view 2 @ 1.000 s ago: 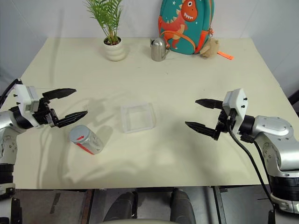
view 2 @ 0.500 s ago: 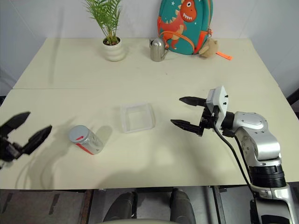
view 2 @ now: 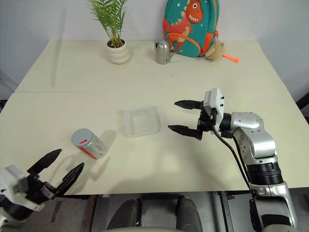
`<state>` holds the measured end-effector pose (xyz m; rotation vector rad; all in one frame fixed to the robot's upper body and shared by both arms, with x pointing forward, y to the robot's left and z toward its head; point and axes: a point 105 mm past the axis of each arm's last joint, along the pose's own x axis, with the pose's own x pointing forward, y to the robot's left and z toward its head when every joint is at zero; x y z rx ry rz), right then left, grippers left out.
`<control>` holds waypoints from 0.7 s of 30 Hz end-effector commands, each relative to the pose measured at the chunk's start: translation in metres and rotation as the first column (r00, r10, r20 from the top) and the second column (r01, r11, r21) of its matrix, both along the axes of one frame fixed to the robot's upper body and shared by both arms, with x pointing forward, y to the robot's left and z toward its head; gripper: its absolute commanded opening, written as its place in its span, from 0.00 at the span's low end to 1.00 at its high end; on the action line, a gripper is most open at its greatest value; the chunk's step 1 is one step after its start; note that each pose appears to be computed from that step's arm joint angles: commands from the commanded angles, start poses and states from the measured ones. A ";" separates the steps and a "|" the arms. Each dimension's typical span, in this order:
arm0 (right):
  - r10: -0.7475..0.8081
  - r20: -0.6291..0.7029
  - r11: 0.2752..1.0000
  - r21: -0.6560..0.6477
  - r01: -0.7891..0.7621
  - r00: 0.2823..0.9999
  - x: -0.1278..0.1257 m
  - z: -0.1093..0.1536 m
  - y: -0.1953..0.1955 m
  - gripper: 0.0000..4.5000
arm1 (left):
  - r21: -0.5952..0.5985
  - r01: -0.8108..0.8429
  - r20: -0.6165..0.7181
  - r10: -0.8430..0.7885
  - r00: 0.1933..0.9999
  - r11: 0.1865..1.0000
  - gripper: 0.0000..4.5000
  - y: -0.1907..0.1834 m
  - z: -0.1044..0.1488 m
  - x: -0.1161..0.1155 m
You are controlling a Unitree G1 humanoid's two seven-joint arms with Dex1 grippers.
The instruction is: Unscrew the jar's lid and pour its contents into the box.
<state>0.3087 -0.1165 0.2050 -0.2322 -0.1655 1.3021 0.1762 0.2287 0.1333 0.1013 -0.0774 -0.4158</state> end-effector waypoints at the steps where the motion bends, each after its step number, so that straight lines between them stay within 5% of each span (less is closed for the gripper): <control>1: 0.033 0.058 0.999 -0.005 -0.033 0.998 -0.010 0.018 0.004 1.00 | 0.001 0.050 0.021 -0.050 0.999 0.999 1.00 -0.022 -0.005 0.005; 10: 0.133 0.043 0.991 -0.020 -0.132 0.990 -0.035 0.018 0.028 1.00 | 0.050 -0.133 0.102 0.128 0.987 0.990 1.00 -0.007 -0.014 0.031; 21: 0.122 0.047 0.993 -0.006 -0.122 0.991 -0.033 0.021 0.029 1.00 | 0.000 -0.198 0.124 0.196 0.973 0.980 1.00 -0.018 -0.023 0.038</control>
